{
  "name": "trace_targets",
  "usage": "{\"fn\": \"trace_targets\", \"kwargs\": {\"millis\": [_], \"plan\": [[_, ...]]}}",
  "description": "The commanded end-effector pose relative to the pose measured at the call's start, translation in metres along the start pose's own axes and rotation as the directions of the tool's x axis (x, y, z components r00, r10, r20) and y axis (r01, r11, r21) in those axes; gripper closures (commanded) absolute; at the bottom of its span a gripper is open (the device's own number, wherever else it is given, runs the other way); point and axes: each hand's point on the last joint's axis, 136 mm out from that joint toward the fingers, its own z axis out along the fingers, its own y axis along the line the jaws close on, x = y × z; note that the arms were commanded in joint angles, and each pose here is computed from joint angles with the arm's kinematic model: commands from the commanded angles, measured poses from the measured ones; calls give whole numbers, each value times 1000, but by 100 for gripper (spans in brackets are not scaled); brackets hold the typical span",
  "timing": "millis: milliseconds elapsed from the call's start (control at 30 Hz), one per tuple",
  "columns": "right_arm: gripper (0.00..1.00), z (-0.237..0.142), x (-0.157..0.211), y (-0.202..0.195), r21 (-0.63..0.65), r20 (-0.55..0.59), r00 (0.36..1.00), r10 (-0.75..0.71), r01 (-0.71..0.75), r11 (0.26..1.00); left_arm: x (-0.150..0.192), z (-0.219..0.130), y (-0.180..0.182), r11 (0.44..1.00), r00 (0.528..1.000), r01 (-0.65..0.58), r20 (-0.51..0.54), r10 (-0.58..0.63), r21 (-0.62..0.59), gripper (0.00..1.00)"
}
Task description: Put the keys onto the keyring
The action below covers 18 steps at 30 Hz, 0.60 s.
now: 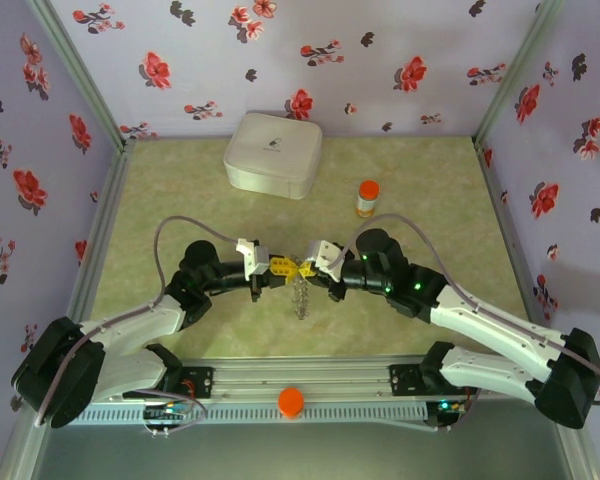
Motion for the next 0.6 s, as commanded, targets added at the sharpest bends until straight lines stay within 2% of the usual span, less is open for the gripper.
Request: {"fn": "trace_targets", "kwargs": {"millis": [0,67,133,167,333,567], "plan": [[100,-3,-16,2,-27,31,999,-28,29,999,-7,-1,1,996,996,-88,19,88,-18,95],[100,-5,-15,3,-32,14,999,-44,45,999,2,-3,6,993,994,-106,-36,105,-52,86],[100,-7,-11,3,-39,-24,998,-66,65,997,5,-5,10,989,991,-123,-65,118,-79,70],[100,-8,-10,2,-40,-48,996,-82,80,996,6,-6,11,987,989,-133,-75,127,-90,67],[100,-10,8,-3,-58,-224,965,-134,124,991,14,-9,14,980,972,-179,-171,162,-89,66],[100,0,11,-1,-118,-323,921,-218,189,975,12,-8,10,985,974,-162,-173,149,-64,63]]}}
